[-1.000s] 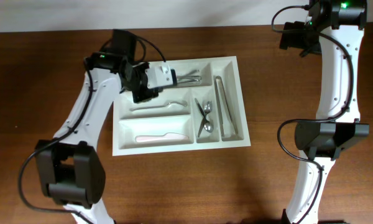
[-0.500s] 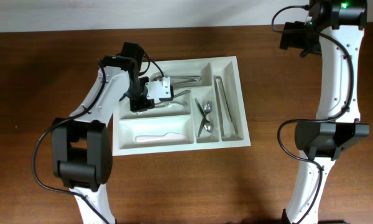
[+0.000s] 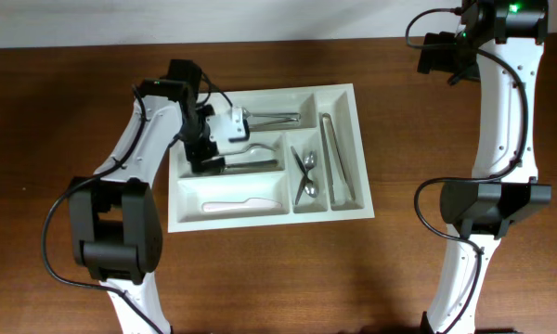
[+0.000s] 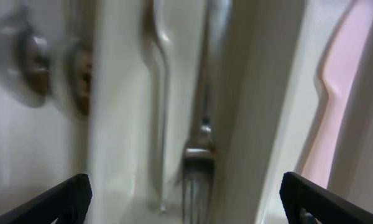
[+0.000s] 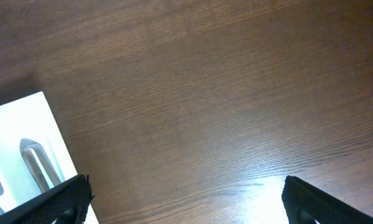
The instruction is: Pack container
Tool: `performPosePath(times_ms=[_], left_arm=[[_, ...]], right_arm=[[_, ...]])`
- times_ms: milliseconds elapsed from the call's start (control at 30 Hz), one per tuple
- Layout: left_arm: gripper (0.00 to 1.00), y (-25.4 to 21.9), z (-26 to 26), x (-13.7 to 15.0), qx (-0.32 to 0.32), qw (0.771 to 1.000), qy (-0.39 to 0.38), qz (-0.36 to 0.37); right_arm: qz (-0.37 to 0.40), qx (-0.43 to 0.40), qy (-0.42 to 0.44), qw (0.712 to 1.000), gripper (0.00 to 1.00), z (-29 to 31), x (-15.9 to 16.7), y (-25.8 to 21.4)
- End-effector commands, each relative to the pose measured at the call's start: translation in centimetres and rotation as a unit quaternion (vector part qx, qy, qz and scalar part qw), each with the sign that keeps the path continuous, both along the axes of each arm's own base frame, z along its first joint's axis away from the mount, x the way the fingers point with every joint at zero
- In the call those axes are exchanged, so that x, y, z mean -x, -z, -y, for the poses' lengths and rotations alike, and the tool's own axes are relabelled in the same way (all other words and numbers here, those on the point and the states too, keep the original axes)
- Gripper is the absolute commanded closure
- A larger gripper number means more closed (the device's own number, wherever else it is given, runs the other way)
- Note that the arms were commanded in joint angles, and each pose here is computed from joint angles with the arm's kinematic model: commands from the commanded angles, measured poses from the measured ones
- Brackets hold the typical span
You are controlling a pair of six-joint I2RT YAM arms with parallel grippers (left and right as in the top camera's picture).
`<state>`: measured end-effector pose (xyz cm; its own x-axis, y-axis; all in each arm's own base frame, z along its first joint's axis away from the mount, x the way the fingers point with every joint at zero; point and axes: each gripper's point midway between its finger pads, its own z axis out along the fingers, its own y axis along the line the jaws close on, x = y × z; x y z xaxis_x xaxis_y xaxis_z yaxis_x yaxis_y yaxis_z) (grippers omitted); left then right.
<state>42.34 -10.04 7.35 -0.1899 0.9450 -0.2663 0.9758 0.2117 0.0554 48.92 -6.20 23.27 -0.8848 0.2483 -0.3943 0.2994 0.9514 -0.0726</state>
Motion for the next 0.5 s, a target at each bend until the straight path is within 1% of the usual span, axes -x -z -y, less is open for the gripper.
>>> performPosePath(times_ms=[0, 67, 100, 167, 200, 233, 267, 367, 400, 467], left_arm=[[0.01, -4.6, -0.1, -3.9, 0.038, 0.994, -0.090, 0.050], [0.01, -7.1, -1.3, -5.8, 0.051, 0.984, -0.155, 0.074], [0.01, -8.5, -2.2, -6.8, 0.060, 0.975, -0.196, 0.088], [0.01, -10.9, -4.9, -8.9, 0.072, 0.943, -0.305, 0.114], [0.01, -12.1, -6.8, -9.8, 0.078, 0.915, -0.375, 0.126], [0.01, -12.6, -8.0, -10.2, 0.078, 0.901, -0.406, 0.133], [0.01, -13.1, -9.6, -10.6, 0.078, 0.881, -0.445, 0.142], [0.01, -13.7, -14.1, -11.1, 0.067, 0.829, -0.530, 0.164], [0.01, -13.8, -15.4, -11.0, 0.061, 0.815, -0.551, 0.168], [0.01, -13.8, -17.7, -10.7, 0.054, 0.794, -0.581, 0.172]], right_arm=[[0.026, 0.005, 0.009, 1.000, 0.01, 0.3, 0.3, -2.1], [0.026, 0.005, 0.009, 1.000, 0.01, 0.3, 0.3, -2.1], [0.026, 0.005, 0.009, 1.000, 0.01, 0.3, 0.3, -2.1], [0.026, 0.005, 0.009, 1.000, 0.01, 0.3, 0.3, -2.1], [0.026, 0.005, 0.009, 1.000, 0.01, 0.3, 0.3, -2.1], [0.026, 0.005, 0.009, 1.000, 0.01, 0.3, 0.3, -2.1], [0.026, 0.005, 0.009, 1.000, 0.01, 0.3, 0.3, -2.1], [0.026, 0.005, 0.009, 1.000, 0.01, 0.3, 0.3, -2.1], [0.026, 0.005, 0.009, 1.000, 0.01, 0.3, 0.3, -2.1], [0.026, 0.005, 0.009, 1.000, 0.01, 0.3, 0.3, -2.1]])
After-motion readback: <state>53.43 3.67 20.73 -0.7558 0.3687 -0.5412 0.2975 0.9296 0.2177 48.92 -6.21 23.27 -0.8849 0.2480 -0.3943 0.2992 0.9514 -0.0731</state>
